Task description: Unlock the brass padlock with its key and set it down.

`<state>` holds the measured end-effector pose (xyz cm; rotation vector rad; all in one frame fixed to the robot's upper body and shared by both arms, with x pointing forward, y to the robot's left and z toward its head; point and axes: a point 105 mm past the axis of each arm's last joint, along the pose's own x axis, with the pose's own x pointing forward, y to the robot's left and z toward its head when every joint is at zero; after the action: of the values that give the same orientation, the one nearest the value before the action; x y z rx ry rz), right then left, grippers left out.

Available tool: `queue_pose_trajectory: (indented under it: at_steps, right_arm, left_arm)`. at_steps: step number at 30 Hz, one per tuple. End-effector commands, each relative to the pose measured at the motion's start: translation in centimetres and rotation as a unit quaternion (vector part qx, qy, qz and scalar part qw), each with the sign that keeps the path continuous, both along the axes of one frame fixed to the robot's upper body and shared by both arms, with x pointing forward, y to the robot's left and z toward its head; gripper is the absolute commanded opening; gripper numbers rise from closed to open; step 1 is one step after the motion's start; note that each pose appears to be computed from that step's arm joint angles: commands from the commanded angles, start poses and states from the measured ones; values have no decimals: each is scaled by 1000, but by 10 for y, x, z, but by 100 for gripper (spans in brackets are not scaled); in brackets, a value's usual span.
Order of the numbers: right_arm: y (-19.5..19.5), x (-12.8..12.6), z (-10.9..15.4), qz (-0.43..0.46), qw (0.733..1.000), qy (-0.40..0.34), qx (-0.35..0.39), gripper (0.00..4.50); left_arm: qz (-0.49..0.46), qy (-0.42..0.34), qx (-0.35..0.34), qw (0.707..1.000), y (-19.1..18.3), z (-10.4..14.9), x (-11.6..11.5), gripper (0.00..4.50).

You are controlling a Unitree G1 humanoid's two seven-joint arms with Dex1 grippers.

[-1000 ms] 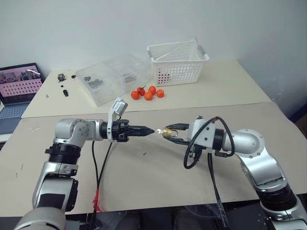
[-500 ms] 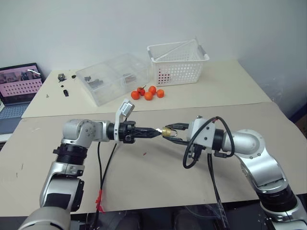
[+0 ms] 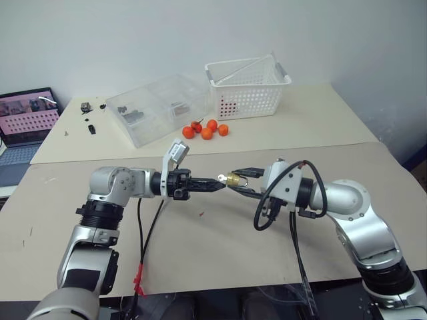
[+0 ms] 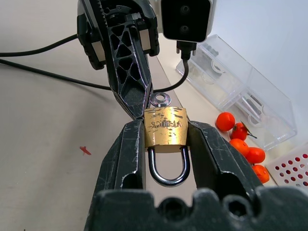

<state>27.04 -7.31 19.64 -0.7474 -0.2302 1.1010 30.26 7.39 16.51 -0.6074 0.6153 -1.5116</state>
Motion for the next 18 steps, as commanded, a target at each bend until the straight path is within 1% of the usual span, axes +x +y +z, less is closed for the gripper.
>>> queue_pose_trajectory:
  at_steps: [1,8,11,13,14,18]
  right_arm:
    - [5,-9,10,18,1000,-18,7,93]
    - [4,-8,9,18,1000,-18,4,93]
    - [5,-8,9,18,1000,-17,4,93]
    - [4,-8,9,18,1000,-17,3,93]
    - [4,-8,8,18,1000,-17,3,93]
    - [5,-8,8,18,1000,-17,2,93]
  left_arm:
    - [0,-25,-20,999,2,18,3,5]
    - [-15,-41,9,999,1,9,-2,5]
    - [-17,-37,1,999,3,11,-2,80]
    - [-14,-37,2,999,3,10,-1,163]
    - [-11,-38,3,999,4,10,0,196]
    - [-13,-36,-3,999,4,11,0,196]
